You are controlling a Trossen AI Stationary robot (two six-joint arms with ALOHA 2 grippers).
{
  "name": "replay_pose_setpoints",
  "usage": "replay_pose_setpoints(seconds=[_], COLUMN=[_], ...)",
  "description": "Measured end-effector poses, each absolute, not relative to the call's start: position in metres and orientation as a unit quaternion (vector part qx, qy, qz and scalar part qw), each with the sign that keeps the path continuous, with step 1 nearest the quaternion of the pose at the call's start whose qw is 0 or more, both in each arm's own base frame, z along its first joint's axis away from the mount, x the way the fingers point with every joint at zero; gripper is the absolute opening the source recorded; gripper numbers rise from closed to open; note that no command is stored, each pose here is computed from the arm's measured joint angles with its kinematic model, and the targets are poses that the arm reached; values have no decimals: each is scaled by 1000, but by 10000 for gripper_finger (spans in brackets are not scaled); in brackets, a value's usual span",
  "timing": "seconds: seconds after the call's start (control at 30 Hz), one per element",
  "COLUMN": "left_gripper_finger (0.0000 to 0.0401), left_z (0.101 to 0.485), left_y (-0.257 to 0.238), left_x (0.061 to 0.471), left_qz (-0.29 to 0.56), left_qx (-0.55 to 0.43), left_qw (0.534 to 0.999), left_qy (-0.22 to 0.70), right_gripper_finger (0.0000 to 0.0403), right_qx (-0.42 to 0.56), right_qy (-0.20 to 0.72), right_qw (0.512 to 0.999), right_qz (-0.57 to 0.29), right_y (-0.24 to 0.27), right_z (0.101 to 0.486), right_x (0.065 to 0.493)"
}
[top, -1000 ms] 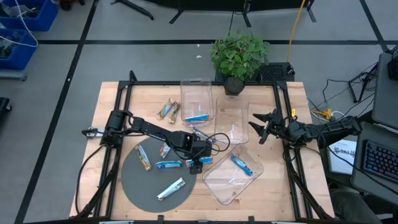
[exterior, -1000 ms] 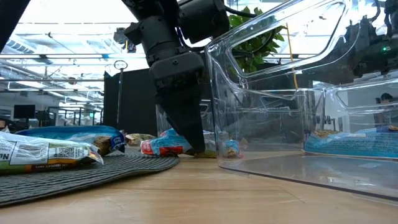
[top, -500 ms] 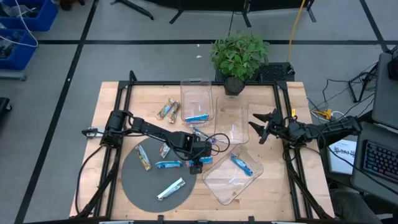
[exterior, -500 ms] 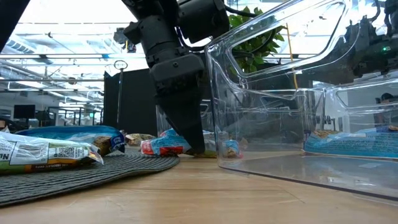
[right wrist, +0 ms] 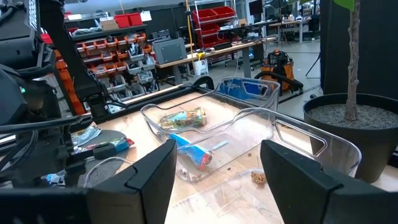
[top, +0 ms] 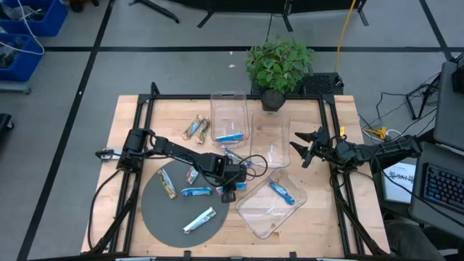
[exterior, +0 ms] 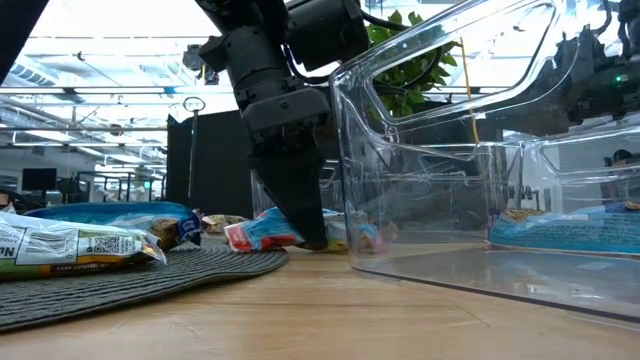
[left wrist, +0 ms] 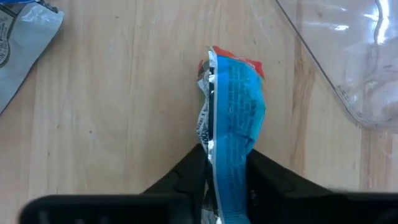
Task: Pick and place Granola Bars by type
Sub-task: Put the red granola bar into the top transparent bin
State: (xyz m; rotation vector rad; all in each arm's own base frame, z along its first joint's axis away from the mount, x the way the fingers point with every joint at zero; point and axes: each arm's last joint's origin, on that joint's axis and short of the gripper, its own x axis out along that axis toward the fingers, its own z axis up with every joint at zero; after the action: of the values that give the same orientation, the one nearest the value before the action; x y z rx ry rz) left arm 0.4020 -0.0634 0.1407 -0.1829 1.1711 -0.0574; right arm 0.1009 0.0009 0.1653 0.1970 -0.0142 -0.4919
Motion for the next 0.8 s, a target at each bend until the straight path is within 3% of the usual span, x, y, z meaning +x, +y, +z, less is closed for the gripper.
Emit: replay_pose_setpoints(seconds=[0.2, 0.53, 0.8], left_gripper_finger=[13, 8, 6], left_z=[141, 141, 188], left_y=[-63, -60, -47], left_x=[402, 402, 386], left_qz=[-21, -9, 31], left_qx=[-95, -104, -89], left_qw=[828, 827, 840], left_qy=[552, 553, 535], right_gripper_finger=[224, 224, 224], right_qx=[98, 98, 97], right_qy=[-7, -7, -7], right_qw=[965, 965, 965], right_qz=[-243, -243, -243], right_y=[1, 1, 1], right_z=[165, 165, 165], right_x=[101, 101, 101])
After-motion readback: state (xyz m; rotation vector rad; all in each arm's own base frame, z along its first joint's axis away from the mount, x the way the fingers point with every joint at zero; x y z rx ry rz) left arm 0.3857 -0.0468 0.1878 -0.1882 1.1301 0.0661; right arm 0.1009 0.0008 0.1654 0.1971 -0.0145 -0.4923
